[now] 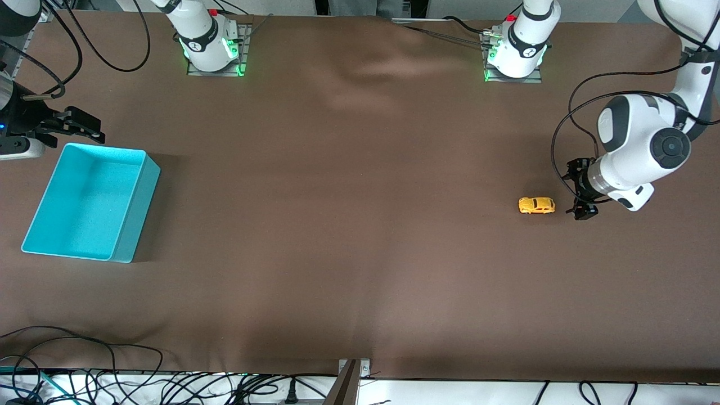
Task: Wind up and store yellow beetle car
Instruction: 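Lower the left gripper over the yellow car and close on it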
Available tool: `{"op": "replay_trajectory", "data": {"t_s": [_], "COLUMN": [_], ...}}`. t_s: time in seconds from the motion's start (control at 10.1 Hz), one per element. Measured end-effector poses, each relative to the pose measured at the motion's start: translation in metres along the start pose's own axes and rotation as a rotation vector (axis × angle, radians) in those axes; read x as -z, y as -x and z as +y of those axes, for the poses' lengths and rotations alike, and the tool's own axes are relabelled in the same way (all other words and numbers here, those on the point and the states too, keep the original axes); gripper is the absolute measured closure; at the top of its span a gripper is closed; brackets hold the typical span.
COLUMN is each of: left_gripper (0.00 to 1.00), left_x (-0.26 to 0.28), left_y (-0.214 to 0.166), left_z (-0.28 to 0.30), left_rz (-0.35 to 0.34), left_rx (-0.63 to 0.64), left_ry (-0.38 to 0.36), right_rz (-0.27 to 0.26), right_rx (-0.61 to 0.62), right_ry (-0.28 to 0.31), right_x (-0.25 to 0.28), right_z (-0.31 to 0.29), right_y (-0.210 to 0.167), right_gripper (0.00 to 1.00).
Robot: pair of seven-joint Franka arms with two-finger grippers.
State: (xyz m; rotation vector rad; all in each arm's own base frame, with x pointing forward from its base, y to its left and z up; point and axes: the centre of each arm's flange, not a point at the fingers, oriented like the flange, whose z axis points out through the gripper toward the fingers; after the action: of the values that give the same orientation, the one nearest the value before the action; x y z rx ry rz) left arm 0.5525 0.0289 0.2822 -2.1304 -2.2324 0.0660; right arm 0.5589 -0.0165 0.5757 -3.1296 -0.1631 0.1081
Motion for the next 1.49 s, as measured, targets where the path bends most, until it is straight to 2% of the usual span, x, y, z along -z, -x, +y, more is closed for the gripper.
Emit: {"op": "replay_trajectory", "data": {"t_s": [0.5, 1.49], "left_gripper": [0.00, 0.00], "left_x": [-0.028, -0.092], "left_y": [0.015, 0.015], "left_z": [-0.015, -0.027], "left_rz": [-0.010, -0.022], "left_rx": [-0.025, -0.011], "left_ry": [0.092, 0.129], "right_rz": [0.000, -0.003], "right_rx": [0.004, 0.005], "right_ry": [0.000, 0.000], "right_x": [0.000, -0.002], "right_z": [-0.002, -0.003], "right_y": [0.000, -0.001], "right_gripper": [0.00, 0.00]}}
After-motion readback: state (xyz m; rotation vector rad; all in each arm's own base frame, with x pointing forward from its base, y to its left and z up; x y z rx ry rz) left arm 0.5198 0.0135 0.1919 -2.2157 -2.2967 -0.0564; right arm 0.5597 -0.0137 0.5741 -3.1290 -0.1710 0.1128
